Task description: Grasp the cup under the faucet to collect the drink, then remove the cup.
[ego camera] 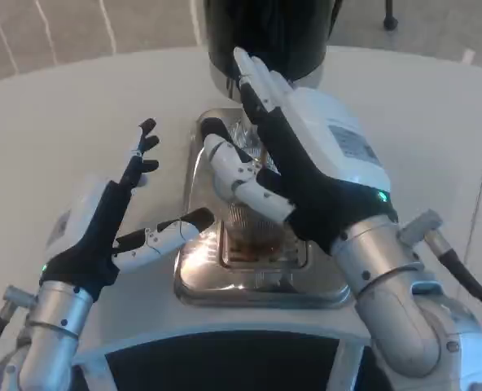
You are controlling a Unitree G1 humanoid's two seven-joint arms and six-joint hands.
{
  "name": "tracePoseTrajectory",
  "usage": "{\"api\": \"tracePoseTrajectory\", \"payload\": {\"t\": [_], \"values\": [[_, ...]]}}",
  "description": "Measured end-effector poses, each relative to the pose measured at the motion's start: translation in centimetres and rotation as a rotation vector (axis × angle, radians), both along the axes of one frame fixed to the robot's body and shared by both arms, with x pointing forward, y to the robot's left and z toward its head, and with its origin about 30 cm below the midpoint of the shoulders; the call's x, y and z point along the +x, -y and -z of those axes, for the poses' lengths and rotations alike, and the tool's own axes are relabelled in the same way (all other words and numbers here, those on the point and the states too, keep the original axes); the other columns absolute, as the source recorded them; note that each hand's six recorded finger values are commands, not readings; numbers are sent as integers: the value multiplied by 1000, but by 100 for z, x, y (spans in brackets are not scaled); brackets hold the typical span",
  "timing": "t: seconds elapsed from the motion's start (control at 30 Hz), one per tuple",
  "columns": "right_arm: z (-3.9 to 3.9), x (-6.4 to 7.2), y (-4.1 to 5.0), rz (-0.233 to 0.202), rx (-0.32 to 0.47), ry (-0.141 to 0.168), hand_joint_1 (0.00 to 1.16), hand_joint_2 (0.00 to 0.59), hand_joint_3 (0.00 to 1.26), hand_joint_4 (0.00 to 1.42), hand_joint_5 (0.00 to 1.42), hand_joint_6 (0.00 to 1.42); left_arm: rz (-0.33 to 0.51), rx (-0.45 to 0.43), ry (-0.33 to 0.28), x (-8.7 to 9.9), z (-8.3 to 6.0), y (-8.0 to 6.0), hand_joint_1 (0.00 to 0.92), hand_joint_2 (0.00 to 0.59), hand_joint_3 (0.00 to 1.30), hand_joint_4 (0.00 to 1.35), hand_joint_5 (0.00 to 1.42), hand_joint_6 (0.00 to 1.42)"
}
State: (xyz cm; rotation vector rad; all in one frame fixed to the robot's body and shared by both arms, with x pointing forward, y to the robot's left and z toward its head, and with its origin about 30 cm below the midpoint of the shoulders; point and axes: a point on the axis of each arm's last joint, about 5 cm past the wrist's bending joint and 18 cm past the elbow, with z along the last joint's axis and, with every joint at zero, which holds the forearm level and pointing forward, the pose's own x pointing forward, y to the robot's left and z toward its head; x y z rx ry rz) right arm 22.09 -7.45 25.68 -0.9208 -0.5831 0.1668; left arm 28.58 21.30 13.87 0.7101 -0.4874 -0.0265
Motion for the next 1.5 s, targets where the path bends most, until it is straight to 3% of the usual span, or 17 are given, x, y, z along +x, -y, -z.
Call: {"api": "tracePoseTrajectory", "payload": {"t": [0.9,1.17,1.5], "values": [[21,-147,99,49,27,40,21,519,0,0,0,0,25,14,-13,41,16,94,260,45,0,0,229,250],[-10,-240,141,40,47,76,26,526,0,0,0,0,29,13,-5,34,8,100,260,46,0,0,237,253],[5,-384,266,48,29,82,80,548,0,0,0,0,35,13,3,2,16,105,267,48,0,0,245,256]]}}
